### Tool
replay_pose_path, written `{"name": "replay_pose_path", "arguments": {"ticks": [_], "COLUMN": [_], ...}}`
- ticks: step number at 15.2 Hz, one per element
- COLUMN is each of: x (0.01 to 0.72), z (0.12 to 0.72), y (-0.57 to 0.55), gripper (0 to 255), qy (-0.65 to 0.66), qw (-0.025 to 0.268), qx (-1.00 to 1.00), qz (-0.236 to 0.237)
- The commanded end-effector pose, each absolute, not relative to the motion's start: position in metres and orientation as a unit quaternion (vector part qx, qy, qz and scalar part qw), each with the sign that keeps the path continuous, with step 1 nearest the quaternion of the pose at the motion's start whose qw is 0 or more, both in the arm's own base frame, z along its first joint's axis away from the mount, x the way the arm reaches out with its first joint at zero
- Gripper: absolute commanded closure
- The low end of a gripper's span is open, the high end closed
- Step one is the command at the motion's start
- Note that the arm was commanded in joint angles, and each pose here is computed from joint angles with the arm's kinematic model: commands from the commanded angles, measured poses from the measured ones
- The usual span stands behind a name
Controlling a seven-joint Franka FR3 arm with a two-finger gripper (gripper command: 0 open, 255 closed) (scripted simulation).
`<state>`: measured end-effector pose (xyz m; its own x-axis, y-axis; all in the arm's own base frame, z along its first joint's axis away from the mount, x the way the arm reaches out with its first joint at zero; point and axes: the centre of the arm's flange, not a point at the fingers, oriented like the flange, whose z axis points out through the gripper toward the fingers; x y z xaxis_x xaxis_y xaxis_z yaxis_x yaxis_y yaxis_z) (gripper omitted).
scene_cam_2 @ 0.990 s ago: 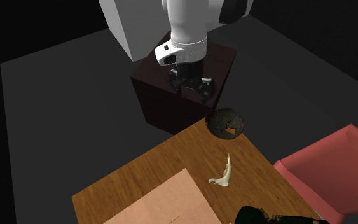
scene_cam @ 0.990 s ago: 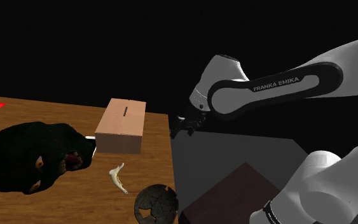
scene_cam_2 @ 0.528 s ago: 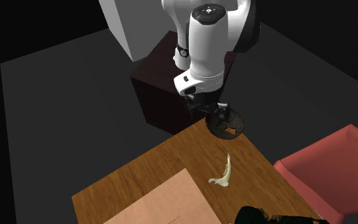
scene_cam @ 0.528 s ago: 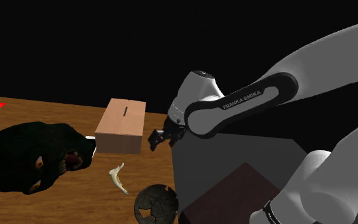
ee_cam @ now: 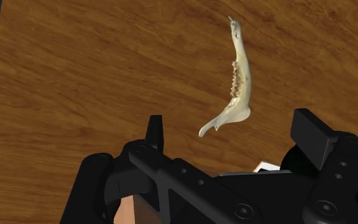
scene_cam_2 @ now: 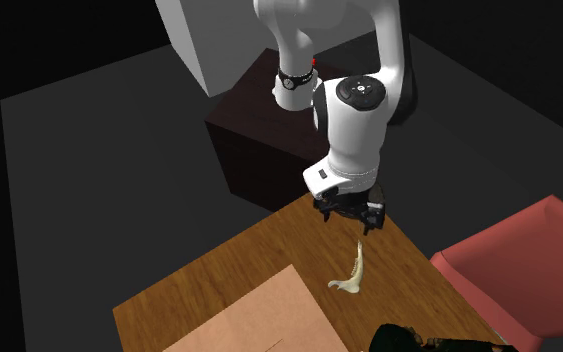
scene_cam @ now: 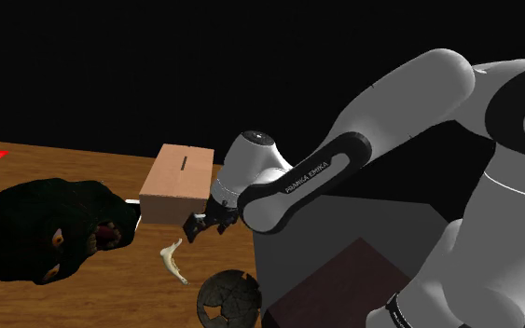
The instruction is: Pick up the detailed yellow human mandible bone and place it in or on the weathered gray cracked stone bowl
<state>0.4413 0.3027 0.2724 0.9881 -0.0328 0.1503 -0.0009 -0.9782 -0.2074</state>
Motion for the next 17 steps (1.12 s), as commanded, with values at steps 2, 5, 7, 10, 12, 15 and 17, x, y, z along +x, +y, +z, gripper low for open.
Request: {"name": "replay_pose_path", "arguments": {"ticks": [2, 5, 7, 10, 12, 15, 17], "x": [0.449, 0.458, 0.462, 0.464, 0.466, 0.468, 0.468], "z": [0.247, 0.223, 0.21, 0.194, 0.184, 0.171, 0.171], "y": [0.333, 0.362, 0.379, 0.382, 0.385, 0.388, 0.388], "gripper": [0, 0, 0, 0, 0, 0, 0], "qy": [0.003, -0.003, -0.006, -0.006, -0.006, -0.006, -0.006], "qw": [0.108, 0.113, 0.115, 0.115, 0.115, 0.115, 0.115], "qx": [-0.991, -0.99, -0.99, -0.99, -0.99, -0.99, -0.99], "qz": [-0.078, -0.08, -0.081, -0.081, -0.081, -0.081, -0.081]}}
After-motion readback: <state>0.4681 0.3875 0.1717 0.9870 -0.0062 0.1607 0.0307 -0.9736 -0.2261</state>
